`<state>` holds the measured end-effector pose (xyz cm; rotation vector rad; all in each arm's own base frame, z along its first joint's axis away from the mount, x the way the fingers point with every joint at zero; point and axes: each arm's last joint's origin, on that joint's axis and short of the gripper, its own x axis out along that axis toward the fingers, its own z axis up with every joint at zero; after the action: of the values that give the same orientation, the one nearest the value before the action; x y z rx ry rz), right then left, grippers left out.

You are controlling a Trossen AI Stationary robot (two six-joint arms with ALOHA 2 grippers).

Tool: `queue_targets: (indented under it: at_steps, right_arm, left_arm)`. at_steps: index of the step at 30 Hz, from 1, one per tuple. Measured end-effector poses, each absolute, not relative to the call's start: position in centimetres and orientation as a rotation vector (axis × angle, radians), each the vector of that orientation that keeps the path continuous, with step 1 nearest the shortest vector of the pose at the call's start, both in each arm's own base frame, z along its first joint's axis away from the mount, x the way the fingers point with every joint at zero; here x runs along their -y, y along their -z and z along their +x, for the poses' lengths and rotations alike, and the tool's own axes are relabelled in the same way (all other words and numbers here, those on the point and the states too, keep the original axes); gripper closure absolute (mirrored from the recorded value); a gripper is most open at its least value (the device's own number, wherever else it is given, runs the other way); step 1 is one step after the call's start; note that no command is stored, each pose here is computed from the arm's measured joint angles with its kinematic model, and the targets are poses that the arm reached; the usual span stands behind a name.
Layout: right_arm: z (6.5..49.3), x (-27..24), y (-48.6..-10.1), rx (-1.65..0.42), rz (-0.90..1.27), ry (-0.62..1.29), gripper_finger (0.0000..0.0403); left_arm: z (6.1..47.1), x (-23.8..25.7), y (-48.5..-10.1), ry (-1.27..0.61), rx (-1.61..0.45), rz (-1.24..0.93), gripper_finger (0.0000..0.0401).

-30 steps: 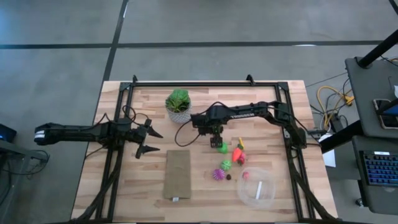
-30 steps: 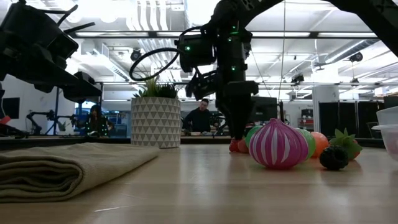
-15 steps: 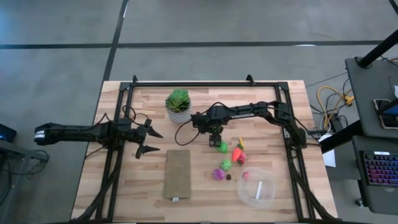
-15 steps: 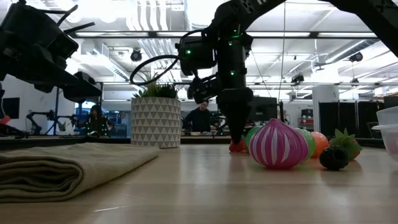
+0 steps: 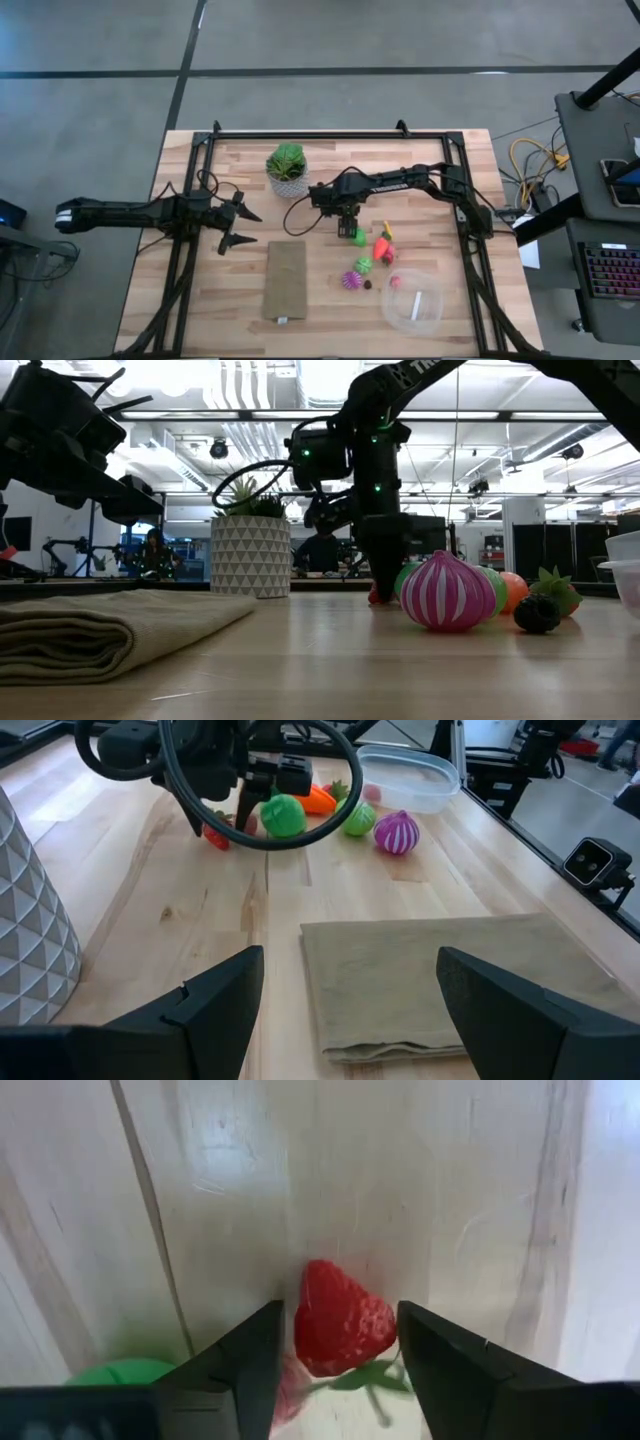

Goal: Pick and placing Produce into tupperware
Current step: Put the top strawberry into the transparent container

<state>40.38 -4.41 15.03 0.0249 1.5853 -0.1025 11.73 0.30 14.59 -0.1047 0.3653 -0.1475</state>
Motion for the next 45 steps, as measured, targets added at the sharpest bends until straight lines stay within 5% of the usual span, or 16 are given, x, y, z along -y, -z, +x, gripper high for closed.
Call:
queue_targets:
  at_steps: [8, 15, 22, 30, 45]
  right_arm:
    - [40.3, 4.4, -15.1, -1.587, 0.049, 0.132, 0.0275]
    - [40.3, 4.3, -15.7, -1.567, 0.127, 0.16, 0.0263]
    - [38.7, 4.0, -23.3, -1.416, 0.288, 0.273, 0.0264]
    - [31.9, 0.5, -30.3, -1.435, 0.485, 0.449, 0.026]
    - [26.3, -14.4, -26.2, -1.479, 0.723, 0.699, 0.026]
  left_arm:
    - [11.7, -0.3, -14.6, 0.148, -0.365, -0.105, 0.0118]
    - [11.7, -0.3, -14.6, 0.148, -0.366, -0.105, 0.0118]
    - [11.7, -0.3, -14.6, 0.148, -0.366, -0.105, 0.0118]
    - [11.7, -0.3, -14.6, 0.148, -0.366, -0.105, 0.0118]
    - [11.7, -0.3, -14.6, 0.148, -0.366, -0.105, 0.0118]
